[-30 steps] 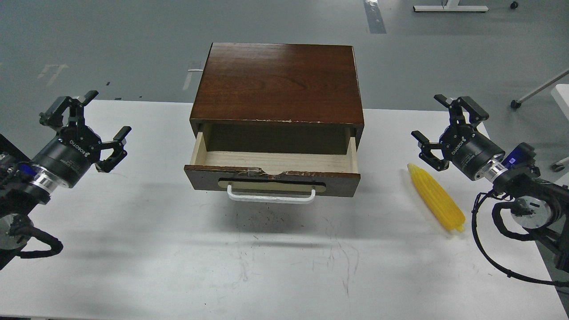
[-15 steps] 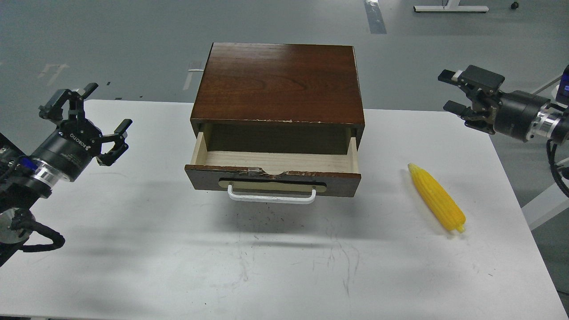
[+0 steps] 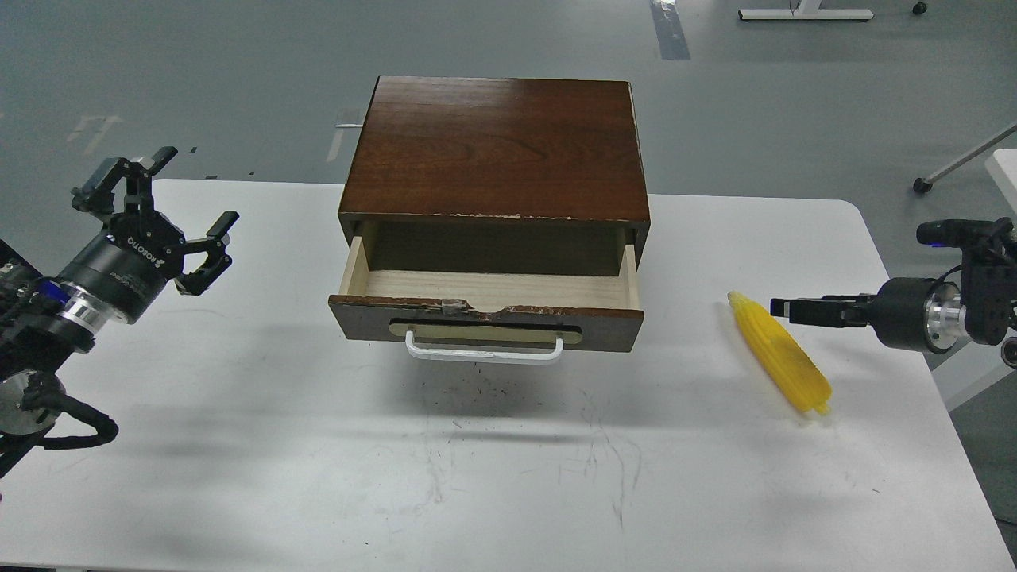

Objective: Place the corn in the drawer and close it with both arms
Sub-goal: 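Lower the right gripper onto the yellow corn cob and grasp it, then lift the corn with the right gripper and carry it over the drawer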

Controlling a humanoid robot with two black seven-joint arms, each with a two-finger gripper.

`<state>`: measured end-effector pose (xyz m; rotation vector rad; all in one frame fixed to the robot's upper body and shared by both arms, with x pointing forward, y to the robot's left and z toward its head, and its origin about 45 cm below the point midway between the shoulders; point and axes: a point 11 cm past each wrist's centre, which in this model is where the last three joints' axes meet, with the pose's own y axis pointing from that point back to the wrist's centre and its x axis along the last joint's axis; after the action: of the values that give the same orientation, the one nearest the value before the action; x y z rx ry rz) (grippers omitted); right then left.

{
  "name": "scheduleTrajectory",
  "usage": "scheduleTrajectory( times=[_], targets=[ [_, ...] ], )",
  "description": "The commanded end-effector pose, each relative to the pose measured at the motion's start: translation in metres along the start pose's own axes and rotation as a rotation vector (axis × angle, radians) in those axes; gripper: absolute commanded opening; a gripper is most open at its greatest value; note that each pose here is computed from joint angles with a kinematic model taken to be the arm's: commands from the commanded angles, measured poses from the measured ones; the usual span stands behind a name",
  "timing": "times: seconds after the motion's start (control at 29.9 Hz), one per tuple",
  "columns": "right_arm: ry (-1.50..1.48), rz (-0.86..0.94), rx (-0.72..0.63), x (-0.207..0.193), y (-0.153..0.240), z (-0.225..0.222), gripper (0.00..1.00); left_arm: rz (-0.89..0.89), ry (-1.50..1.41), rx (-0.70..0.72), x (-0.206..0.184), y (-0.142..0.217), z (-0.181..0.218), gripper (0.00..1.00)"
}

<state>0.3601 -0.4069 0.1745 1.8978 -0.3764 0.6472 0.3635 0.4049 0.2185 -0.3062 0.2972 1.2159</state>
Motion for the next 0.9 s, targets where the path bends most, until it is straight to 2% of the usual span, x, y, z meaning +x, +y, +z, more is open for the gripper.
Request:
scheduleTrajectory(
  times=[0.0, 0.2, 0.47, 0.5, 0.67, 0.74, 0.8, 0.87],
  targets=[
    [0.033, -0.025, -0.018, -0.004, -0.003, 0.003, 0.97, 0.001, -0.001, 0.001, 0.000, 0.000, 0.000, 1.00],
    [0.045, -0.076, -0.011, -0.018, -0.012, 0.000, 0.96, -0.001, -0.001, 0.001, 0.000, 0.000, 0.000, 1.00],
    [0.053, -0.115, -0.005, -0.030, -0.019, -0.003, 0.85, -0.001, -0.001, 0.001, 0.000, 0.000, 0.000, 1.00],
    [0.055, -0.126, -0.010, -0.032, -0.019, -0.002, 0.79, -0.001, -0.001, 0.001, 0.000, 0.000, 0.000, 1.00],
    [0.057, -0.135, -0.017, -0.035, -0.020, 0.000, 0.63, -0.001, -0.001, 0.001, 0.000, 0.000, 0.000, 1.00],
    [0.058, -0.138, -0.016, -0.036, -0.021, -0.001, 0.53, -0.001, -0.001, 0.001, 0.000, 0.000, 0.000, 1.00],
    [0.058, -0.140, -0.016, -0.036, -0.020, 0.000, 0.34, -0.001, -0.001, 0.001, 0.000, 0.000, 0.000, 1.00],
    [0.058, -0.140, -0.016, -0.036, -0.020, 0.000, 0.23, -0.001, -0.001, 0.001, 0.000, 0.000, 0.000, 1.00]
  ],
)
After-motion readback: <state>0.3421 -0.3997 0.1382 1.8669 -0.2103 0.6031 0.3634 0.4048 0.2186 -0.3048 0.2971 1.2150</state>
